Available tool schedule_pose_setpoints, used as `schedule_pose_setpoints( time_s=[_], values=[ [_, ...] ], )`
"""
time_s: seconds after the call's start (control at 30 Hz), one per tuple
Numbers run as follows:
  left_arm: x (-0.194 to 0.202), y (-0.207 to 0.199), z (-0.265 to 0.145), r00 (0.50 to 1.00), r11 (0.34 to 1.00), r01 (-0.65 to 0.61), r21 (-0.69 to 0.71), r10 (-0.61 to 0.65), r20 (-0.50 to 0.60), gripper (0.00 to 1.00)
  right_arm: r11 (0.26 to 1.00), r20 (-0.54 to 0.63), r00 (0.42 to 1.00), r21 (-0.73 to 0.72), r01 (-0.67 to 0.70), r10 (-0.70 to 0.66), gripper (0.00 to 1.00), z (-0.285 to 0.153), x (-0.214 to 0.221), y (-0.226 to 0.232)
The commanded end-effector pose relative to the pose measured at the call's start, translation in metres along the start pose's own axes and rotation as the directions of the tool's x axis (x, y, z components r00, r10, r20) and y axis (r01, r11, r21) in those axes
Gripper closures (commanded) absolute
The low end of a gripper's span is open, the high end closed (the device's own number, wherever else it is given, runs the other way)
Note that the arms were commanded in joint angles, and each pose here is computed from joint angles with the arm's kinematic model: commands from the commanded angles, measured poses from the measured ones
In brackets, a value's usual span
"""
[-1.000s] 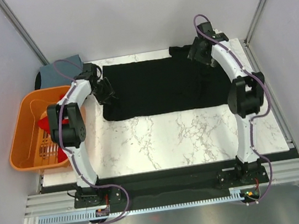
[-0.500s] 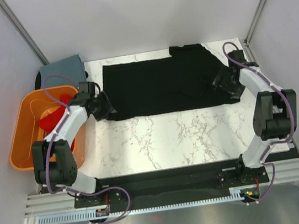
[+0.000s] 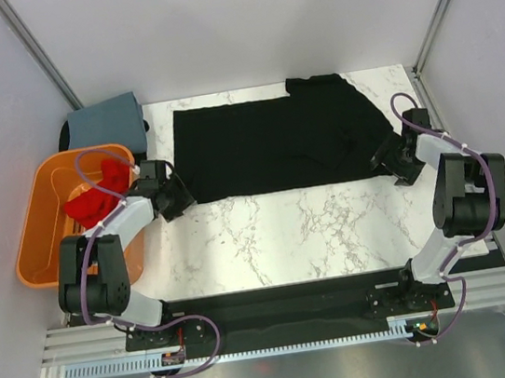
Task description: Fold and stack the t-shirts
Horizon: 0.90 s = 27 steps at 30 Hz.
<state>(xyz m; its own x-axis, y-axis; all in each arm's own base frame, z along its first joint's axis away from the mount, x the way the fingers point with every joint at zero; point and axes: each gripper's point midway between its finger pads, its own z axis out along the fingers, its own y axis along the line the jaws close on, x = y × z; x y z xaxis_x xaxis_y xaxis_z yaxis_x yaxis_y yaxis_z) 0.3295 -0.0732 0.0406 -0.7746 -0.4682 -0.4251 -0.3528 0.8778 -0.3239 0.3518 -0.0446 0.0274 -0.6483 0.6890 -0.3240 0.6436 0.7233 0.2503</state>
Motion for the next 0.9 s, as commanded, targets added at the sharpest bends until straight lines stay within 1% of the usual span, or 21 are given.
schedule_pose_setpoints(
  time_s=[0.0, 0.07, 0.13, 0.17, 0.23, 0.27, 0.3, 0.33, 0.37, 0.4, 0.43, 0.5, 0.53, 0.57, 0.6, 0.63, 0.67, 0.73, 0.77, 0.8, 0.87],
  values=[
    [-0.036, -0.018, 0.002, 0.991, 0.999, 0.028, 0.041, -0.033, 0.133, 0.39, 0.998, 0.040, 0.999, -0.050, 0.028, -0.026, 0.15, 0.004, -0.016, 0.012],
    [-0.043, -0.023, 0.005, 0.989, 0.999, 0.020, 0.040, -0.026, 0.147, 0.39, 0.998, 0.038, 0.999, -0.046, 0.032, -0.031, 0.15, 0.007, -0.016, 0.009],
    [-0.043, -0.018, 0.018, 0.991, 1.000, 0.016, 0.003, -0.017, 0.132, 0.39, 0.999, 0.032, 0.999, -0.040, 0.028, -0.027, 0.15, 0.010, -0.015, 0.006],
    [-0.050, -0.022, 0.021, 0.990, 1.000, 0.017, 0.002, -0.017, 0.138, 0.40, 0.999, 0.026, 0.999, -0.037, 0.023, -0.022, 0.15, 0.012, -0.014, 0.004],
    [-0.048, -0.018, 0.036, 0.994, 1.000, 0.016, -0.027, -0.013, 0.112, 0.42, 0.999, 0.018, 1.000, -0.041, 0.019, -0.018, 0.15, 0.015, -0.013, 0.003],
    [-0.055, -0.023, 0.037, 0.992, 1.000, 0.017, -0.022, -0.014, 0.123, 0.45, 0.999, 0.020, 1.000, -0.041, 0.014, -0.014, 0.16, 0.016, -0.013, 0.002],
    [-0.058, -0.023, 0.040, 0.992, 0.999, 0.017, -0.030, -0.014, 0.125, 0.51, 0.999, 0.019, 1.000, -0.040, 0.011, -0.011, 0.16, 0.017, -0.014, 0.001],
    [-0.062, -0.026, 0.043, 0.992, 0.999, 0.017, -0.031, -0.013, 0.124, 0.57, 0.999, 0.020, 1.000, -0.038, 0.011, -0.011, 0.19, 0.018, -0.014, 0.001],
    [-0.065, -0.027, 0.042, 0.992, 0.999, 0.017, -0.032, -0.013, 0.124, 0.65, 0.999, 0.019, 1.000, -0.038, 0.008, -0.008, 0.22, 0.019, -0.014, 0.001],
    [-0.068, -0.030, 0.039, 0.991, 0.999, 0.018, -0.027, -0.014, 0.132, 0.80, 0.999, 0.018, 1.000, -0.033, 0.001, 0.000, 0.27, 0.021, -0.015, 0.000],
    [-0.075, -0.033, 0.030, 0.988, 1.000, 0.022, -0.015, -0.019, 0.154, 0.86, 0.999, 0.025, 1.000, -0.032, -0.005, 0.006, 0.37, 0.021, -0.019, 0.000],
    [-0.082, -0.038, 0.014, 0.983, 1.000, 0.026, -0.004, -0.024, 0.181, 0.93, 0.999, 0.028, 0.999, -0.031, -0.015, 0.016, 0.53, 0.023, -0.022, -0.001],
    [-0.090, -0.041, 0.004, 0.980, 1.000, 0.026, 0.000, -0.026, 0.198, 0.93, 0.999, 0.038, 0.999, -0.027, -0.020, 0.021, 0.68, 0.022, -0.025, -0.002],
    [-0.097, -0.045, -0.014, 0.975, 1.000, 0.027, 0.008, -0.028, 0.221, 0.93, 0.999, 0.049, 0.998, -0.025, -0.026, 0.027, 0.81, 0.021, -0.028, -0.002],
    [-0.101, -0.044, -0.022, 0.972, 1.000, 0.024, 0.004, -0.025, 0.232, 0.92, 0.999, 0.059, 0.998, -0.023, -0.037, 0.038, 0.93, 0.018, -0.032, -0.004],
    [-0.113, -0.047, -0.035, 0.966, 0.999, 0.030, 0.017, -0.034, 0.255, 0.91, 0.999, 0.068, 0.997, -0.024, -0.044, 0.045, 1.00, 0.016, -0.035, -0.004],
    [-0.115, -0.043, -0.045, 0.967, 0.999, 0.038, 0.006, -0.039, 0.250, 0.90, 0.998, 0.081, 0.995, -0.028, -0.050, 0.052, 1.00, 0.013, -0.039, -0.005],
    [-0.133, -0.033, -0.058, 0.955, 0.997, 0.074, -0.005, -0.070, 0.287, 0.85, 0.998, 0.088, 0.994, -0.027, -0.064, 0.066, 1.00, 0.008, -0.042, -0.008],
    [-0.135, -0.028, -0.060, 0.955, 0.997, 0.083, -0.009, -0.077, 0.287, 0.81, 0.998, 0.098, 0.993, -0.025, -0.066, 0.068, 1.00, 0.005, -0.044, -0.009],
    [-0.137, -0.021, -0.062, 0.957, 0.995, 0.102, -0.011, -0.095, 0.274, 0.65, 0.997, 0.099, 0.993, -0.020, -0.068, 0.069, 1.00, 0.003, -0.045, -0.011],
    [-0.136, -0.021, -0.063, 0.962, 0.995, 0.101, -0.008, -0.096, 0.257, 0.53, 0.997, 0.114, 0.991, 0.000, -0.071, 0.071, 1.00, -0.001, -0.046, -0.015]
  ],
)
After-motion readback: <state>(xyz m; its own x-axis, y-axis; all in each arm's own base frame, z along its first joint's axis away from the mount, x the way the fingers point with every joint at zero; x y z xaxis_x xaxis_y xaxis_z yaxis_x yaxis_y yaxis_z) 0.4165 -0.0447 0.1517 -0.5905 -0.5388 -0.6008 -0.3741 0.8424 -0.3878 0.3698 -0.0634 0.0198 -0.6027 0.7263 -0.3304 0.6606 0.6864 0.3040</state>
